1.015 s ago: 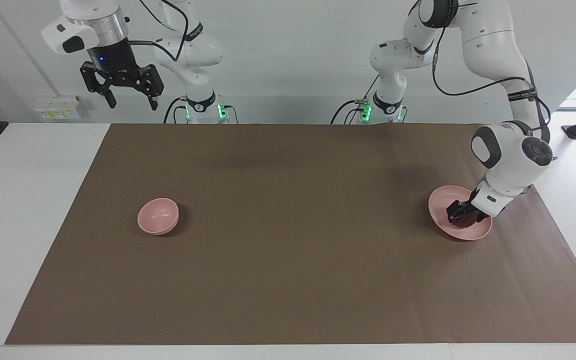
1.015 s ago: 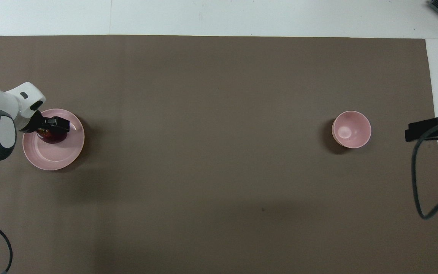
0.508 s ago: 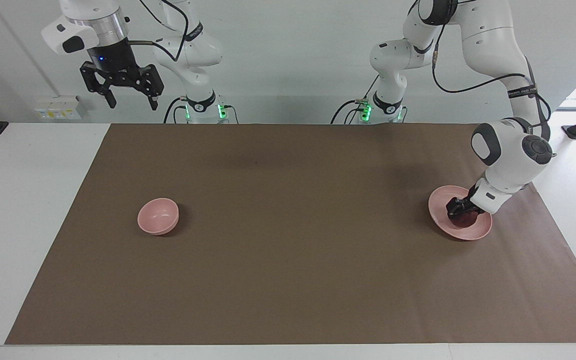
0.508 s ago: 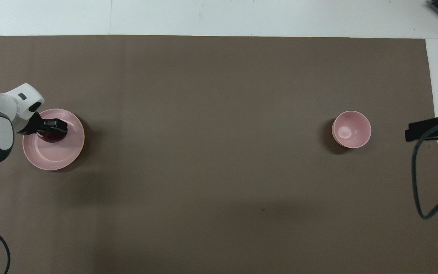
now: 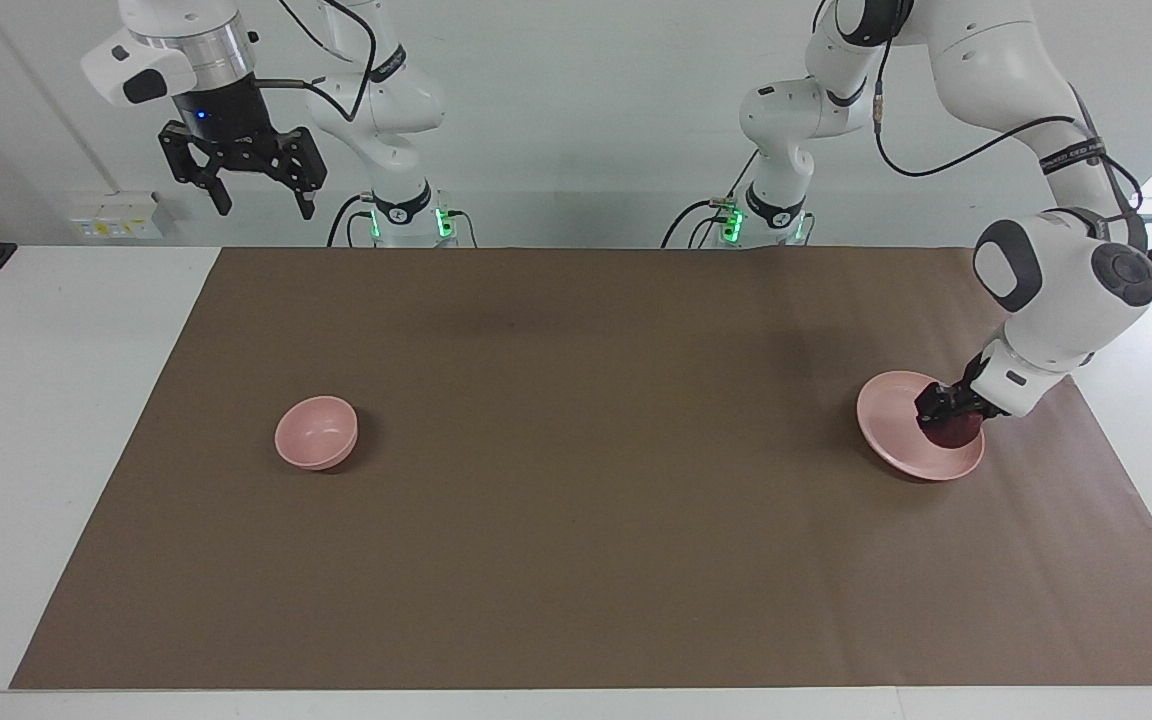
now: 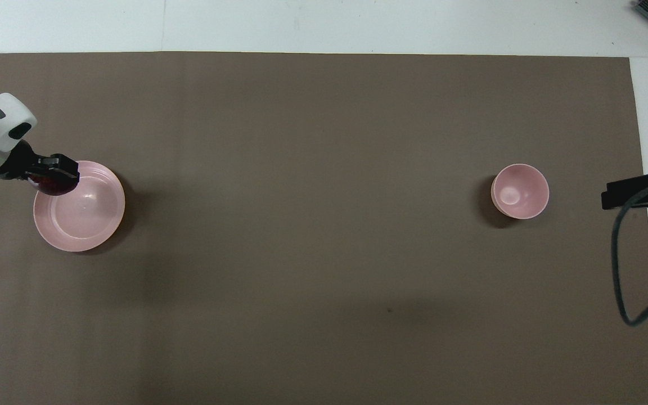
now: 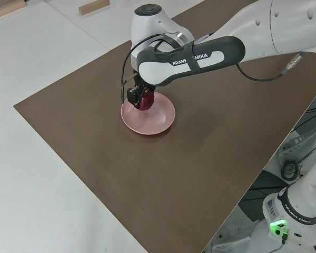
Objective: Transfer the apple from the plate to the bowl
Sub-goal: 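Close the left gripper on the red apple, then lift the apple with the left gripper while the right gripper approaches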
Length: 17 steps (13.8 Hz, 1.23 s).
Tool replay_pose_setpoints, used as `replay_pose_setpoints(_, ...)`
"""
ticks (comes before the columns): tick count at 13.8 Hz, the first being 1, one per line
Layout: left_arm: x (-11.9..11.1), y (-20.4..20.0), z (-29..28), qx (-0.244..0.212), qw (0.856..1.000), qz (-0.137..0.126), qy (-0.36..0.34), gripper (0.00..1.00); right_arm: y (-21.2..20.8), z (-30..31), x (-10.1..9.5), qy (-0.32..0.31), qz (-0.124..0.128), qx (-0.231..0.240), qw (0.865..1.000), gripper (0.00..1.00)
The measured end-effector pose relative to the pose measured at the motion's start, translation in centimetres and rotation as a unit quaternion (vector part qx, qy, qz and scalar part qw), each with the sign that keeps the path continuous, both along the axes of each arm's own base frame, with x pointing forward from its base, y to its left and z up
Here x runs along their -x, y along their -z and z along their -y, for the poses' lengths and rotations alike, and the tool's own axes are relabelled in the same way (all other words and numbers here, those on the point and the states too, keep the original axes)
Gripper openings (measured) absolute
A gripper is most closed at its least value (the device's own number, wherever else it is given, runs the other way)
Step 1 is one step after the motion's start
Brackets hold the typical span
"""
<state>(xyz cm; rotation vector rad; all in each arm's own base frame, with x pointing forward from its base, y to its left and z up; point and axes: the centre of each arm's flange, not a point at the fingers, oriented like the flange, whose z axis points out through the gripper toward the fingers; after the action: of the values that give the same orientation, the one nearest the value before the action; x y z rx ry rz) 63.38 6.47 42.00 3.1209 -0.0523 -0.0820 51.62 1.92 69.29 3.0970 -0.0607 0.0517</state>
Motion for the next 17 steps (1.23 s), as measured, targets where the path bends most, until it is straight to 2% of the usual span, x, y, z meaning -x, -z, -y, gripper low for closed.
replay_pose_setpoints(2, -0.5, -3.5, -0.1, 0.000, 1.000, 0.001, 0.000, 0.77, 0.0, -0.5, 0.1, -0.004, 0.000, -0.007, 1.000, 1.00)
replay_pose_setpoints(5, -0.4, -6.9, 0.3, -0.001, 1.000, 0.020, 0.003, 0.77, 0.2, -0.6, 0.1, -0.002, -0.007, -0.057, 0.998, 1.00)
replay_pose_setpoints(6, 0.0, -8.0, 0.6, -0.001, 1.000, 0.017, 0.005, 0.77, 0.7, -0.2, 0.0, 0.003, -0.012, -0.075, 0.997, 1.00)
replay_pose_setpoints(9, 0.9, -11.0, 1.9, 0.004, 1.000, 0.009, 0.004, 0.77, 3.1, -0.2, -0.5, 0.020, -0.032, -0.157, 0.987, 1.00)
replay_pose_setpoints(12, 1.7, -11.3, 4.5, 0.026, 0.999, -0.025, 0.013, 0.77, 5.7, -1.2, -1.6, 0.078, -0.050, -0.235, 0.967, 1.00)
replay_pose_setpoints(15, 2.3, -11.4, 7.0, 0.069, 0.996, -0.053, -0.008, 0.77, 7.0, -2.1, -2.6, 0.143, -0.067, -0.268, 0.950, 1.00)
replay_pose_setpoints(17, 2.8, -11.4, 9.7, 0.074, 0.995, -0.072, -0.005, 0.77, 7.8, -2.6, -3.0, 0.182, -0.082, -0.304, 0.931, 1.00)
